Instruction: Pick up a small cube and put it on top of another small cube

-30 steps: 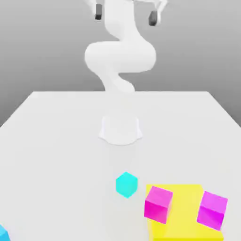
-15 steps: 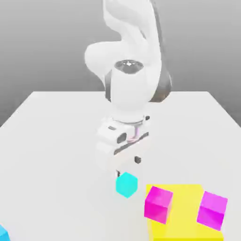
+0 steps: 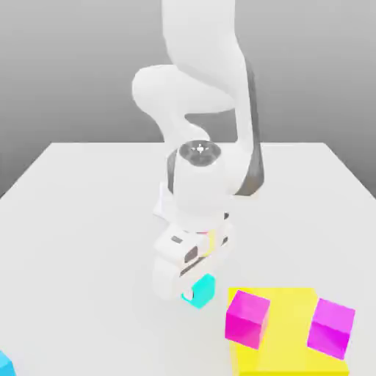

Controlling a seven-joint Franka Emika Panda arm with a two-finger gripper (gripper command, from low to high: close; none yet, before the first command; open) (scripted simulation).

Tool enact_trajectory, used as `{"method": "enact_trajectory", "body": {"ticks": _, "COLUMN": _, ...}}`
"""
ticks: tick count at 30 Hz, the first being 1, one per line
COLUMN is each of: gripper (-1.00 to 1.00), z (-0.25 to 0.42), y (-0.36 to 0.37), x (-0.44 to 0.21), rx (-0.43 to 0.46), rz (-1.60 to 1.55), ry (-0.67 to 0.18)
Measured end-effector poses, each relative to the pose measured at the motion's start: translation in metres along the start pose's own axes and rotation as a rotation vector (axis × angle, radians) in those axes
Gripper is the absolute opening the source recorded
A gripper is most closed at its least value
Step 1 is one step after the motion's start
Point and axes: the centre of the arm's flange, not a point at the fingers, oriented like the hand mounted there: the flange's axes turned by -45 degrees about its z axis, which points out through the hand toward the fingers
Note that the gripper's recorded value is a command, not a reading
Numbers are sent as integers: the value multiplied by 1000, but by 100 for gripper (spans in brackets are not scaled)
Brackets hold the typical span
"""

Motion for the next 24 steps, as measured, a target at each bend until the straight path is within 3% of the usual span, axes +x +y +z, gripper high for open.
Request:
{"method": "enact_trajectory", "body": {"ticks": 9, "gripper": -100, "z": -57, "y": 0, "x": 1, "rx": 2, "rz": 0, "ry": 0}}
{"method": "enact_trajectory", "body": {"ticks": 24, "gripper": -100, "z": -182, "y": 66, "x": 146, "rx": 7, "rz": 110, "ry": 4}}
